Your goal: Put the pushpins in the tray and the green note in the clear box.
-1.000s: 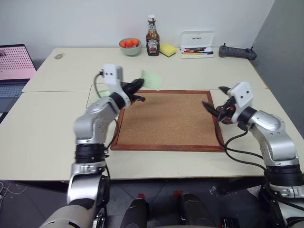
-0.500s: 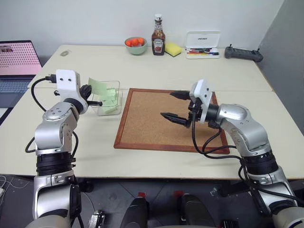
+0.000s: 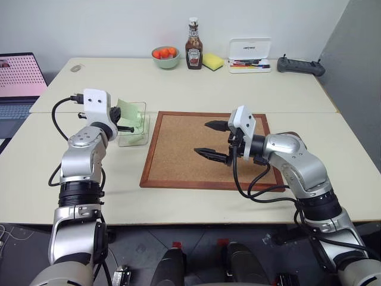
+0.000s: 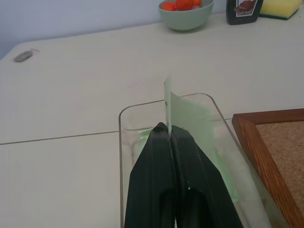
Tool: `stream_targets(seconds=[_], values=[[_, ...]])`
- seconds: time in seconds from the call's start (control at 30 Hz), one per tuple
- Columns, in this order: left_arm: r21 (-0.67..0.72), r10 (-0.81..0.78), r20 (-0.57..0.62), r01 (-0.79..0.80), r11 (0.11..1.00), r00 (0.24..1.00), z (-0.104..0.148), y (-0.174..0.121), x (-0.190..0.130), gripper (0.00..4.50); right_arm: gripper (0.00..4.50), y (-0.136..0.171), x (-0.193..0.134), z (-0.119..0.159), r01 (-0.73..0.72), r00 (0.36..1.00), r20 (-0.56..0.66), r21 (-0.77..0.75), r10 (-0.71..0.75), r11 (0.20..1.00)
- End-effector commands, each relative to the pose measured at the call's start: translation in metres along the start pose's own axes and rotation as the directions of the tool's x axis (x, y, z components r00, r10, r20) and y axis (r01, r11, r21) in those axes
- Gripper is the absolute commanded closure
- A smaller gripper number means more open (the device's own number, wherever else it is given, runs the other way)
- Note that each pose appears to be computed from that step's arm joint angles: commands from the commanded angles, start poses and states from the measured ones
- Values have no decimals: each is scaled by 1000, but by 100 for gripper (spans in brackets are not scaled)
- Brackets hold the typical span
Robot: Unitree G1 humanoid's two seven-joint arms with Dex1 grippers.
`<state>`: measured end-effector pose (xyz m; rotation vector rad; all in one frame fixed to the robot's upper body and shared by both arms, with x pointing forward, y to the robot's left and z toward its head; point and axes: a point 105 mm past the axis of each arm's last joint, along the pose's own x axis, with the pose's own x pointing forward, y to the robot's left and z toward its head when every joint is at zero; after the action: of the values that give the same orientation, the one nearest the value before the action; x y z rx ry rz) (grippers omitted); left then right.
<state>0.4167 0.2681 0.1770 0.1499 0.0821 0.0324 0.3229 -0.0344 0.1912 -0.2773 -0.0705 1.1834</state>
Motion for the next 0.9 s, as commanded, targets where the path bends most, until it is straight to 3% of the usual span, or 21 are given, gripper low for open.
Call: stream_targets(seconds=[0.03, 0.37, 0.6, 0.77, 0.9], values=[[16, -8, 61, 7, 1000, 998, 18, -3, 1, 343, 0, 2, -2, 12, 2, 1000, 26, -41, -1, 999], [11, -10, 50, 9, 1000, 999, 17, -3, 0, 161, 0, -2, -4, 12, 19, 1000, 21, -41, -19, 999], [29, -104, -44, 105, 994, 994, -1, -13, 0, 14, 0, -4, -4, 12, 26, 999, 22, -48, -25, 999], [114, -155, -78, 163, 980, 985, -6, -18, 1, 6, 0, -5, -4, 13, 32, 999, 25, -51, -30, 998], [115, -107, -97, 118, 986, 990, -10, -8, 3, 6, 0, -6, -4, 13, 37, 999, 25, -53, -36, 998]])
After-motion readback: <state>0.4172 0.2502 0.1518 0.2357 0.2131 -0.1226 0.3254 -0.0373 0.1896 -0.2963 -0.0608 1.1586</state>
